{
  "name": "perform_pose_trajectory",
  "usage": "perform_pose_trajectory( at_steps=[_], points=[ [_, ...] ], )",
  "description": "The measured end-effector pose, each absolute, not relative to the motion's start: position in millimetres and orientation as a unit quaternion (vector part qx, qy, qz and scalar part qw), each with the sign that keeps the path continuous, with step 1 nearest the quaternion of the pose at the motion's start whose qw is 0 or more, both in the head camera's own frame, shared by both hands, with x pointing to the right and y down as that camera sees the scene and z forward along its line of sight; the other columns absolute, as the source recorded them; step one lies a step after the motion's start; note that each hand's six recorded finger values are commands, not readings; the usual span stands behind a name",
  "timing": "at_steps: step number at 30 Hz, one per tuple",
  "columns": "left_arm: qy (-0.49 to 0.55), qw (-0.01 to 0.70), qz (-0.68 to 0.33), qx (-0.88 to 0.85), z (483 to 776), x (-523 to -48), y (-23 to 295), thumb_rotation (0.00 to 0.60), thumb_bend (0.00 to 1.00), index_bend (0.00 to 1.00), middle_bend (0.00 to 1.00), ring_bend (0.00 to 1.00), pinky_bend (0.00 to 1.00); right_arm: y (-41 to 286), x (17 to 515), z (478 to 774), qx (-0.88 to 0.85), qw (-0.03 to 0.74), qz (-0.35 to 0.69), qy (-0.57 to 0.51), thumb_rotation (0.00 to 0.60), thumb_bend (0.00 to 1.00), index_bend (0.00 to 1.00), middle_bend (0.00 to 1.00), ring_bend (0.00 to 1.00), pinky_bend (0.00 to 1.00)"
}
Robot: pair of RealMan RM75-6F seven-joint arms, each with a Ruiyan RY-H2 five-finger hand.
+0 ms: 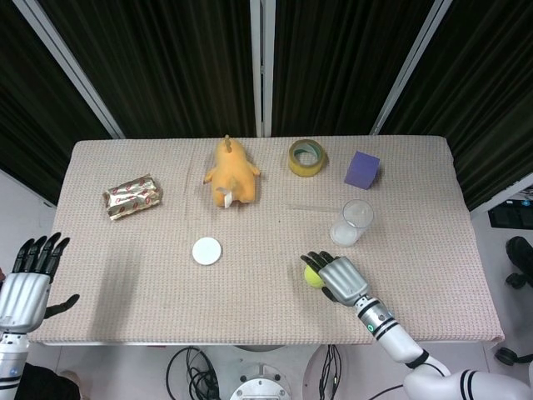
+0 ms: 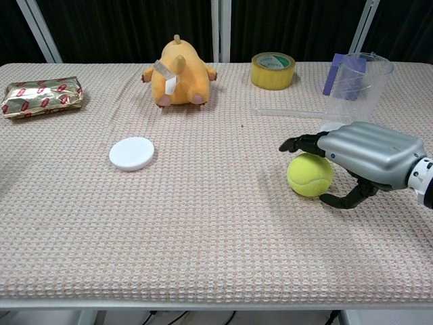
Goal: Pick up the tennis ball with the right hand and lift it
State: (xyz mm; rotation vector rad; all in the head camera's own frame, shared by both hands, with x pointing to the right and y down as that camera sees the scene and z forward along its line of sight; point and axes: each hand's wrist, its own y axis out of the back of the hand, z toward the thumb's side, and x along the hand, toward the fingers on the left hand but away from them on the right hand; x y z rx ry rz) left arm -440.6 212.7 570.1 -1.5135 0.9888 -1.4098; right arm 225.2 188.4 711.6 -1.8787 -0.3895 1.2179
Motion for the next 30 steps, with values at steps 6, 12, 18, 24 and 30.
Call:
perform_pose_trajectory(
  at_steps=[6, 12, 18, 24, 30],
  points=[
    [0.394, 0.409, -0.561, -0.602, 570, -442, 213, 0.600, 0.08, 0.02, 0.00, 0.00, 0.00, 186, 224, 712, -0.746, 0.432, 0.477, -0.170, 0.600, 0.39, 0.59, 0.51, 0.52, 0.81],
    [0.396, 0.408, -0.562, -0.601, 569, -443, 214, 0.600, 0.08, 0.02, 0.00, 0.00, 0.00, 180, 223, 702, -0.751, 0.435, 0.453, -0.203, 0.600, 0.40, 0.65, 0.55, 0.56, 0.81],
    [0.400, 0.406, -0.561, -0.600, 568, -444, 215, 0.600, 0.08, 0.02, 0.00, 0.00, 0.00, 164, 224, 667, -0.744, 0.459, 0.411, -0.258, 0.600, 0.42, 0.65, 0.56, 0.56, 0.81],
    [0.399, 0.407, -0.560, -0.601, 567, -444, 215, 0.600, 0.08, 0.02, 0.00, 0.00, 0.00, 137, 239, 612, -0.712, 0.489, 0.364, -0.349, 0.600, 0.41, 0.65, 0.56, 0.56, 0.81],
    [0.395, 0.408, -0.559, -0.604, 569, -442, 214, 0.600, 0.08, 0.02, 0.00, 0.00, 0.00, 103, 265, 584, -0.679, 0.488, 0.364, -0.411, 0.600, 0.40, 0.65, 0.55, 0.56, 0.81]
  ],
)
